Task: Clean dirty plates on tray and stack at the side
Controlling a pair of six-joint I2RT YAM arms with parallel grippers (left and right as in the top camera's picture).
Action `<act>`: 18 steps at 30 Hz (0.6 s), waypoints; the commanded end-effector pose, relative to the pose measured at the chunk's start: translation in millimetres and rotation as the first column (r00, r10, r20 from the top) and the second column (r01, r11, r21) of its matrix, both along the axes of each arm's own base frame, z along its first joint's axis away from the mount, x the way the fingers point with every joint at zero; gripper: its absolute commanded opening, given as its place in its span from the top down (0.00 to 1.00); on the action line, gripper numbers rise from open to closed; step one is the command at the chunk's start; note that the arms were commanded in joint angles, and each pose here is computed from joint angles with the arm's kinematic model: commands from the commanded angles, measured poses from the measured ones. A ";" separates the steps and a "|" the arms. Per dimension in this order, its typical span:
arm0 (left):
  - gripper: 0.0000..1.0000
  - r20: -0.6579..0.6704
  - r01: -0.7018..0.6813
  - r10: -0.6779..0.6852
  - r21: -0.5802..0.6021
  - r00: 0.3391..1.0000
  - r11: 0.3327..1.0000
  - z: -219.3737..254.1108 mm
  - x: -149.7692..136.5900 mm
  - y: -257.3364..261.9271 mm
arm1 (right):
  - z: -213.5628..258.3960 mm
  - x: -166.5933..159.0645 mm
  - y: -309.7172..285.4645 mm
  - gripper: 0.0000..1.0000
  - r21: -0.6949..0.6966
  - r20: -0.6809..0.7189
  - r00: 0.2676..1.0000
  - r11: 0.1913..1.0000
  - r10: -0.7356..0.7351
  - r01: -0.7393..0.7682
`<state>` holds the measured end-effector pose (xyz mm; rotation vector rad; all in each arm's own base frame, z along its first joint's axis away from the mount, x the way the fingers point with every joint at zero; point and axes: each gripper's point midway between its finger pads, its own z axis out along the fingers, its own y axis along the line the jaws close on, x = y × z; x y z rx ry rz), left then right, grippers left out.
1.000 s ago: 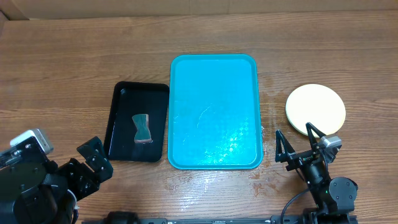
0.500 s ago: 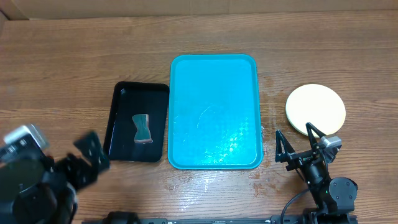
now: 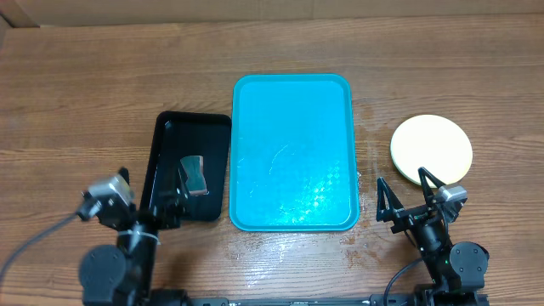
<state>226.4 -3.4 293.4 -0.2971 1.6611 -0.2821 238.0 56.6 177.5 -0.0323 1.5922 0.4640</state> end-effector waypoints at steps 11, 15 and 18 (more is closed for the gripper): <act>0.00 0.064 0.034 -0.046 0.183 0.997 0.983 -86.2 4.9 -3.3 | -1.3 -0.3 1.1 0.00 -0.004 0.007 1.000 1.000 0.005 -0.005; 0.00 0.092 0.047 -0.065 0.182 0.994 0.982 -106.8 15.5 -7.2 | -1.3 -0.3 1.1 0.00 -0.004 0.007 1.000 1.000 0.005 -0.005; 0.00 0.078 0.062 -0.077 0.175 0.994 0.983 -126.4 19.8 -10.4 | -1.3 -0.3 1.1 0.00 -0.004 0.007 1.000 1.000 0.005 -0.005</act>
